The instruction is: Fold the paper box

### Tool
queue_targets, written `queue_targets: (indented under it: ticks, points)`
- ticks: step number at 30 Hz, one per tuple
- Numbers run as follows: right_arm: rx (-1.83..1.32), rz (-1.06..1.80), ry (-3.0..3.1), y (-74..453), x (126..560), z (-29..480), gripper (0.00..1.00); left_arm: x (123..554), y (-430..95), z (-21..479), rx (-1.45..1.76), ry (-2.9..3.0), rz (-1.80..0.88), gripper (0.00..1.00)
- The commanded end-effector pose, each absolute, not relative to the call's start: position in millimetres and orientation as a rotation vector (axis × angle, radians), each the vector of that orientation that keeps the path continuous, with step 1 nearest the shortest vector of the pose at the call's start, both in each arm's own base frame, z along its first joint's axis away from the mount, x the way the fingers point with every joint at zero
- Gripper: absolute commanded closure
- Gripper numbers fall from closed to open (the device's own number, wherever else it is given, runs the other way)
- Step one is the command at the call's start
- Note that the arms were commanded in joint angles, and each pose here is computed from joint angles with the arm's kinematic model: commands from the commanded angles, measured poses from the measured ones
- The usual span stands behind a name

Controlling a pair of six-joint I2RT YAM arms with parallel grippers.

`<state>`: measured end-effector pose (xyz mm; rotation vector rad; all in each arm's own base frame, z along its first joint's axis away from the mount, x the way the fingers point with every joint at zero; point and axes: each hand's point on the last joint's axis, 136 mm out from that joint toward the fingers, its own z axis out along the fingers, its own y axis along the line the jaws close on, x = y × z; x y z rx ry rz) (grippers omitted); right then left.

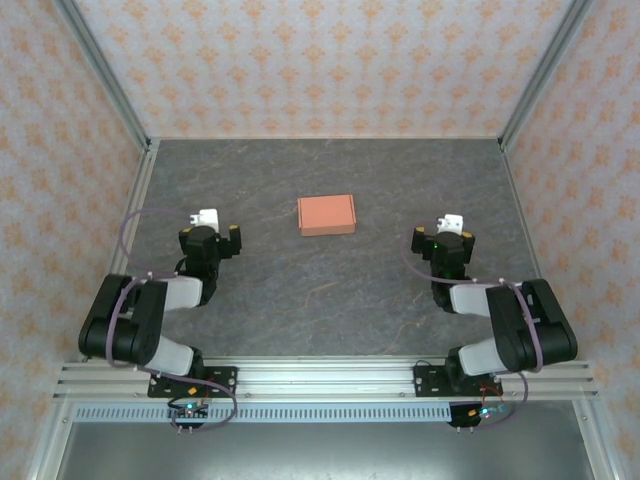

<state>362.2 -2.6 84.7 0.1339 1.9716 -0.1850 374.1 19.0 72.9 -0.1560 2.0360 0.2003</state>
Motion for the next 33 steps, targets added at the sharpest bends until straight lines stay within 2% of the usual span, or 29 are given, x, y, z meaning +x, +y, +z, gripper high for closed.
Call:
queue_targets:
  ticks: [1, 6, 33]
  points:
    - [0.149, -0.068, 1.871, -3.1, 375.5, 101.6, 0.01, 393.0, 22.1, 94.7, -0.151, 1.957, 0.173, 0.0]
    - [0.269, -0.062, 1.95, -24.1, 395.7, 88.5, 0.01, 393.1, 25.6, 93.9, -0.169, 1.972, 0.166, 0.0]
    - [0.269, -0.081, 1.961, -24.7, 393.8, 88.7, 0.01, 392.6, 24.7, 93.0, -0.164, 1.973, 0.17, 0.0]
